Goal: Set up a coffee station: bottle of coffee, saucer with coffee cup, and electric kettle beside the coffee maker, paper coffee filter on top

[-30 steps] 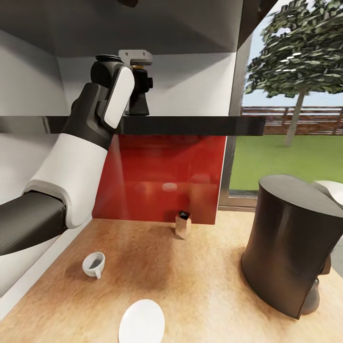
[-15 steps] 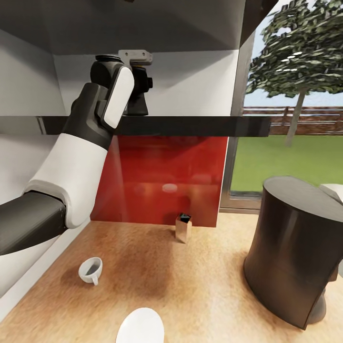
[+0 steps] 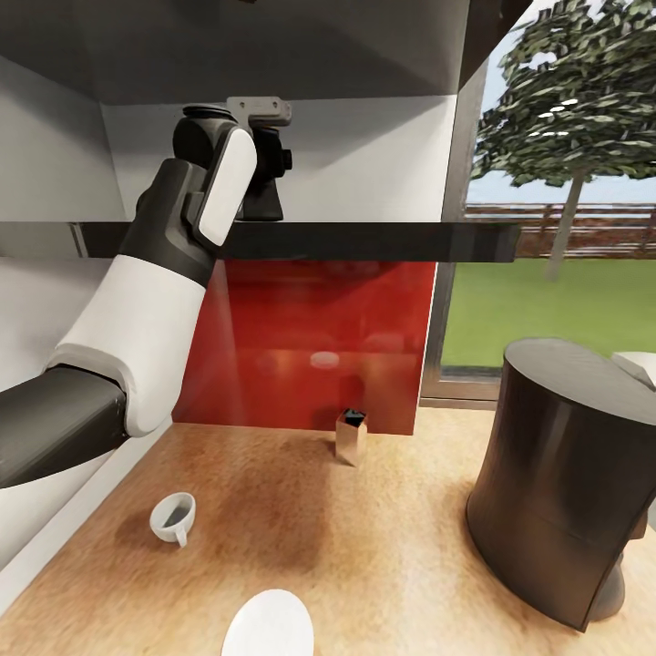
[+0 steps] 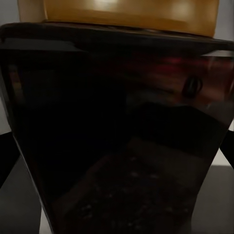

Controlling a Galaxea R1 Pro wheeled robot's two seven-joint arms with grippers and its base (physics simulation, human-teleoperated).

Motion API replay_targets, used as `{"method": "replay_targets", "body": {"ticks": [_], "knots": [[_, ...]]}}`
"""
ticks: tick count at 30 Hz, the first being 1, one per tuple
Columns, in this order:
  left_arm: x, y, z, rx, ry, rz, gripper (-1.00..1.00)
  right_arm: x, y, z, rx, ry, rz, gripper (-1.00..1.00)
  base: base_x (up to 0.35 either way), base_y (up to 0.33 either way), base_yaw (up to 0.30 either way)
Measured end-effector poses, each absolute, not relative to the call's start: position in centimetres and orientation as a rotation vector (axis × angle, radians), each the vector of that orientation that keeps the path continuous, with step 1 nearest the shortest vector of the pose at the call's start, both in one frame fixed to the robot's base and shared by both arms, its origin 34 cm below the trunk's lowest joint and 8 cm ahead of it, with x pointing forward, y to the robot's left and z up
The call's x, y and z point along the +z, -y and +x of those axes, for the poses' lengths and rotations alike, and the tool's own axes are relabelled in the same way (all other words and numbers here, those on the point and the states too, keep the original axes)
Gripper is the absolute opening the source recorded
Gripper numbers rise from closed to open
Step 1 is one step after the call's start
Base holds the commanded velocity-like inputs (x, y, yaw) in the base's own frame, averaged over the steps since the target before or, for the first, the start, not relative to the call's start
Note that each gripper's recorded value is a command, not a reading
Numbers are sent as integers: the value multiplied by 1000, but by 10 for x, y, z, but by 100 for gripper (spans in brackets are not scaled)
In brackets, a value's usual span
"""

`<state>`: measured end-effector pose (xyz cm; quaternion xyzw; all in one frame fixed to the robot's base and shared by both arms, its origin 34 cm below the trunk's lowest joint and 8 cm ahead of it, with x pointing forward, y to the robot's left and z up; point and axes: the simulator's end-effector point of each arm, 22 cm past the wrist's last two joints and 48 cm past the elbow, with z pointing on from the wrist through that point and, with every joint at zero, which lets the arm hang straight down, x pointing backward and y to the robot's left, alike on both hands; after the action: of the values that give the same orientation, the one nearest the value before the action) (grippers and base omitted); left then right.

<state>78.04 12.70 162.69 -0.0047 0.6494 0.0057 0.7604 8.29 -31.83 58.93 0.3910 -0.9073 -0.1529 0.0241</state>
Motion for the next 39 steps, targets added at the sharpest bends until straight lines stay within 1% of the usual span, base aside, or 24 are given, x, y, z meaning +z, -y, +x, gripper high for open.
{"method": "replay_targets", "body": {"ticks": [6,7,27,39], "knots": [[1626,-127,781,14,-1418,-10,100,589,318,83,-473,2808,1210,100,0,0,0],[1625,-127,782,14,-1419,-10,-100,589,318,83,-473,2808,1210,100,0,0,0],[1628,-126,779,16,-1410,-7,-100,589,318,82,-473,2807,1210,100,0,0,0],[1652,-122,759,-4,-1341,-1,-100,589,318,83,-473,2808,1210,100,0,0,0]]}}
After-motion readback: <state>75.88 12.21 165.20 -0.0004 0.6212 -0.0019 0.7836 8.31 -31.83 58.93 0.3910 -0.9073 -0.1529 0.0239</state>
